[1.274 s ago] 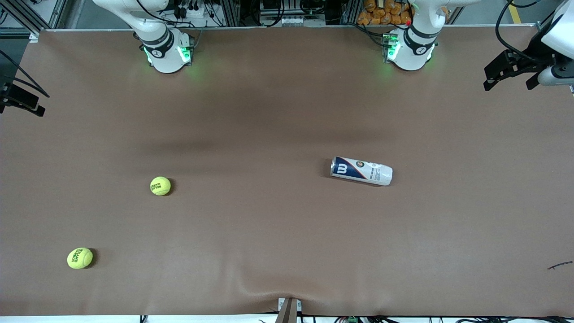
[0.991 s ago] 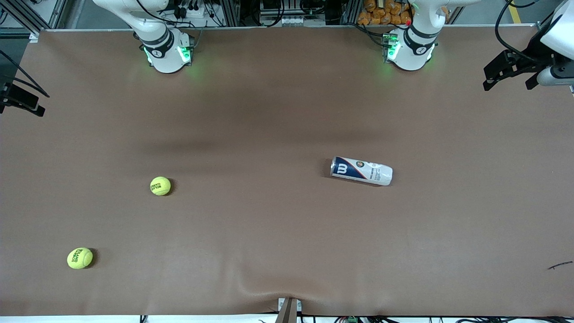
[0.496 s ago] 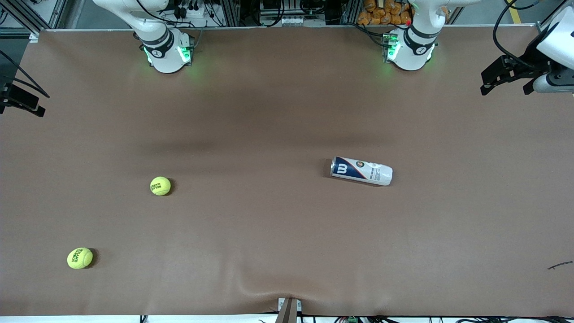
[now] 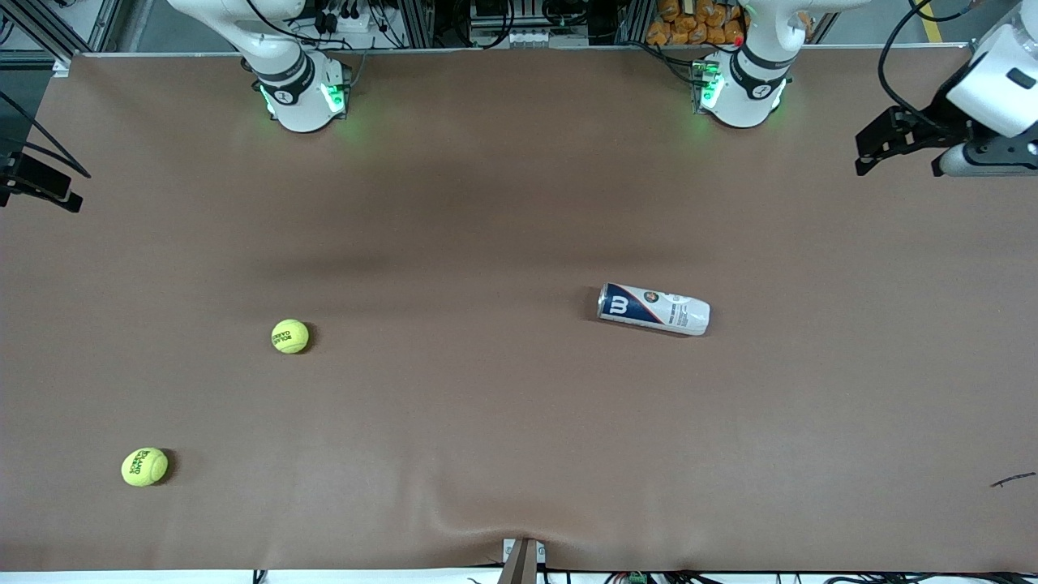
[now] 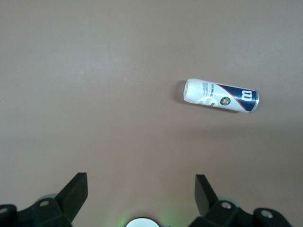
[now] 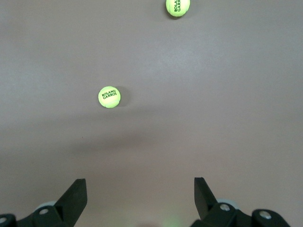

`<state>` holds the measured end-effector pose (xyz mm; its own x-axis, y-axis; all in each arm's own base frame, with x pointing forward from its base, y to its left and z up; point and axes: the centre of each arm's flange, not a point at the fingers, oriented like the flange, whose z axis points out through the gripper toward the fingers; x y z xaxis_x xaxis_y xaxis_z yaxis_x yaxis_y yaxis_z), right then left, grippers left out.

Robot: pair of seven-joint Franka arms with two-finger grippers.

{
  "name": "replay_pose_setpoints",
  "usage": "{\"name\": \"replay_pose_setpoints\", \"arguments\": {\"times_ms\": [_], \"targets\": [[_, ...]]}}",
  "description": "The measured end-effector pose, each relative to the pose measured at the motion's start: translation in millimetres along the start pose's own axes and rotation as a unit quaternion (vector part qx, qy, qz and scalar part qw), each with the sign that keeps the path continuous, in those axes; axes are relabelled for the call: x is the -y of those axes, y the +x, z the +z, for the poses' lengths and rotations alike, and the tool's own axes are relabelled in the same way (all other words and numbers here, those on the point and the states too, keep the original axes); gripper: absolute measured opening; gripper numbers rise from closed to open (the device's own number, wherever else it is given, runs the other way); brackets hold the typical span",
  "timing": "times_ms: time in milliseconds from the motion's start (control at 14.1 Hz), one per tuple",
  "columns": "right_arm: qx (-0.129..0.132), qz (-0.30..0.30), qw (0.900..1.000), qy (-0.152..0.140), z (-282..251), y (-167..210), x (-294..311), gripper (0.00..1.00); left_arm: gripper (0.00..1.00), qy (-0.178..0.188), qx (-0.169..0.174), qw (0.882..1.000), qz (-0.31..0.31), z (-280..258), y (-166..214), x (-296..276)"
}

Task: Insert tennis ball vertically with right arm
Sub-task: 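Reach the left gripper down to the lying Wilson tennis ball can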

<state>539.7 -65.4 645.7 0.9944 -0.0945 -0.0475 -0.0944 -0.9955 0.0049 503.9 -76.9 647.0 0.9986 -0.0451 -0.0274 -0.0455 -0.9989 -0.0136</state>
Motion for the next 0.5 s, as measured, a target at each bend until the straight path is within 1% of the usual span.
{"name": "replay_pose_setpoints", "arguments": {"times_ms": [212,425,496], "targets": [[0.0,0.0,1.0,0.0,0.1,0.2,0.2,1.0,1.0,0.001,0.018,1.0,0.018,22.7,15.2,-20.2],[0.0,0.0,1.0,0.0,0.0,0.3,0.1,1.0,1.0,0.0,0.013,0.999,0.035,46.9,38.0,-38.9],[0.0,0.0,1.0,0.0,0.1,0.4,0.2,1.0,1.0,0.009,0.008,0.999,0.047,57.0,45.8,-50.0]]}}
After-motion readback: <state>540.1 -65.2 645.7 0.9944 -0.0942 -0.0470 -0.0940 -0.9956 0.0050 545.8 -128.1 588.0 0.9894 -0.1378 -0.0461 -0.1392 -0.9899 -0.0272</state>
